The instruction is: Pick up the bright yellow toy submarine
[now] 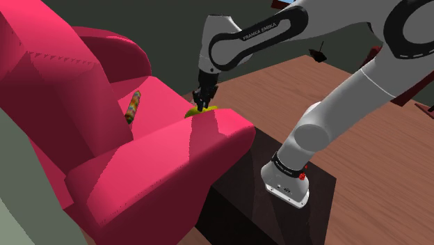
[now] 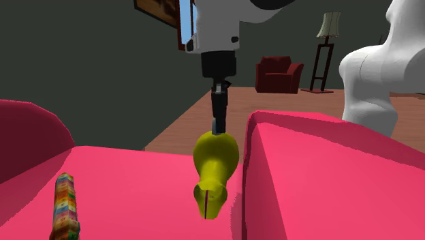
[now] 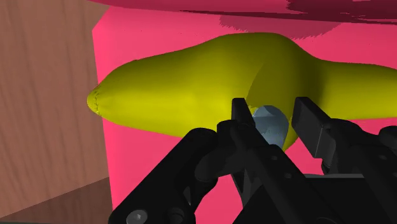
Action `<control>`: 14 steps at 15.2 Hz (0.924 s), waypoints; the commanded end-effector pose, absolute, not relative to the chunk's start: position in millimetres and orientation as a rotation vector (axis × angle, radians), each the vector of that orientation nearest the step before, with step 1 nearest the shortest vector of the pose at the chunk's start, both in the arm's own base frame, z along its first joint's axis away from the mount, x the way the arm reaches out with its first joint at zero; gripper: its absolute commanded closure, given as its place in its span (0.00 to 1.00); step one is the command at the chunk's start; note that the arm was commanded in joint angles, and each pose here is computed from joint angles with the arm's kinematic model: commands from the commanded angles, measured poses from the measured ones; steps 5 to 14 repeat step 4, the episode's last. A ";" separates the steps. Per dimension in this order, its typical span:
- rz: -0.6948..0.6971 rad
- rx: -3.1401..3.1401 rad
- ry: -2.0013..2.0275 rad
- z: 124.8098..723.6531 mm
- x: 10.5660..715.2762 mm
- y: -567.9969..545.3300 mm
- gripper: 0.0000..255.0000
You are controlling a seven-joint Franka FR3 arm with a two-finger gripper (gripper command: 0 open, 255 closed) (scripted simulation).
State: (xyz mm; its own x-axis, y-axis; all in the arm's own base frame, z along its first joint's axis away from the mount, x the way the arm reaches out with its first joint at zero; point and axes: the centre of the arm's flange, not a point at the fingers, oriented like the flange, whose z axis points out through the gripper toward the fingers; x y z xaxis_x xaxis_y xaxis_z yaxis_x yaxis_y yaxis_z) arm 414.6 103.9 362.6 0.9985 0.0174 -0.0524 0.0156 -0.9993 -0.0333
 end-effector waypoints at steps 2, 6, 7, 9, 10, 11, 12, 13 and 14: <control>0.080 -3.107 -0.025 378.9 415.2 103.6 1.00; 0.080 -3.107 -0.025 379.7 415.2 103.6 1.00; 0.080 -3.107 -0.025 379.7 415.2 103.6 1.00; 0.080 -3.107 -0.025 379.7 415.2 103.6 1.00; 0.080 -3.107 -0.025 379.7 415.2 103.6 1.00; 0.080 -3.107 -0.025 379.7 415.2 103.6 1.00; 0.080 -3.107 -0.025 379.7 415.2 103.6 1.00; 0.080 -3.107 -0.025 379.7 415.2 103.6 1.00; 0.080 -3.107 -0.025 379.7 415.2 103.6 1.00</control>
